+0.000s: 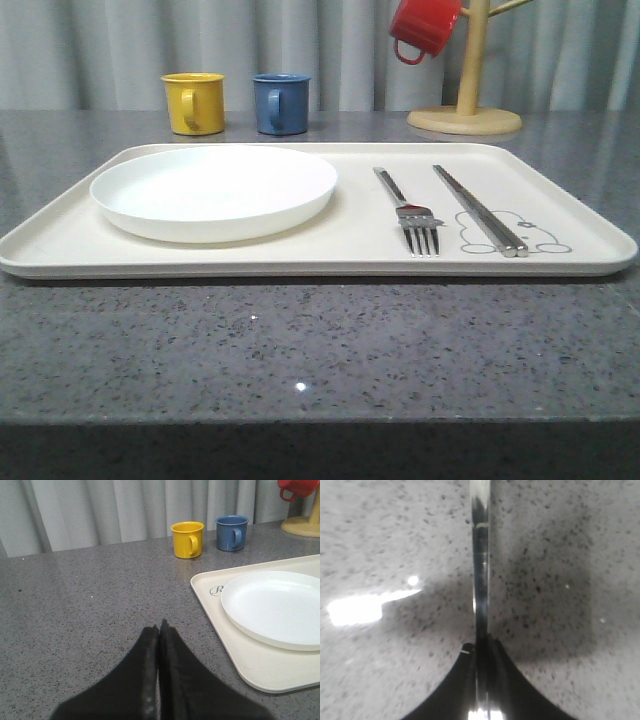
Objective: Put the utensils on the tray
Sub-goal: 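Grasp the silver spoon with the right gripper and lift it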
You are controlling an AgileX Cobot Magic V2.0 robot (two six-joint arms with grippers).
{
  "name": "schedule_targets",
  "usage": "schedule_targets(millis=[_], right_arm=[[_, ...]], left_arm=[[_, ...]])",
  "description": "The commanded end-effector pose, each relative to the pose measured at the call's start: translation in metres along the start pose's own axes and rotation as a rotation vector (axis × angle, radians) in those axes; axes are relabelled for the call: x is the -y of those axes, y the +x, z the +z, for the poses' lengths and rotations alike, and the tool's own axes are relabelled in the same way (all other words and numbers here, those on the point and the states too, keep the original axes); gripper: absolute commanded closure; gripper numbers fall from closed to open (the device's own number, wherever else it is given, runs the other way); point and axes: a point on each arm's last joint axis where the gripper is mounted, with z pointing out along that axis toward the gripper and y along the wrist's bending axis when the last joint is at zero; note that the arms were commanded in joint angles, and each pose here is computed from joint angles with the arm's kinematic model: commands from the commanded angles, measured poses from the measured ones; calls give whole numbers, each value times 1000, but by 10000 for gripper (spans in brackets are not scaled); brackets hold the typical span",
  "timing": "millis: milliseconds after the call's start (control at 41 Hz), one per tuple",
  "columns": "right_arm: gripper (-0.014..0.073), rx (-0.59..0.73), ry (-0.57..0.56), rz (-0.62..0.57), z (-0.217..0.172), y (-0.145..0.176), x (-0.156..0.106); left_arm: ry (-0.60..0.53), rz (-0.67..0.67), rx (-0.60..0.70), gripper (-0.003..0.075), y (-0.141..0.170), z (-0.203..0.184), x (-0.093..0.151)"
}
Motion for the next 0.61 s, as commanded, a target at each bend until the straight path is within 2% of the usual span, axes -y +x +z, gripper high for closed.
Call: schedule_targets(millis=[0, 244, 439, 586], right_arm=[[655, 125, -19, -3, -48, 5, -1], [653, 141, -123, -37, -90, 32, -27], [652, 100, -163, -141, -93, 45, -71], [652, 136, -208, -191, -93, 50, -108]], left_arm=[[-8, -15, 100, 738, -16, -2, -2], [-8, -15, 100, 738, -16, -2, -2], [-8, -15, 100, 738, -16, -2, -2], [-8, -15, 100, 738, -16, -2, -2]])
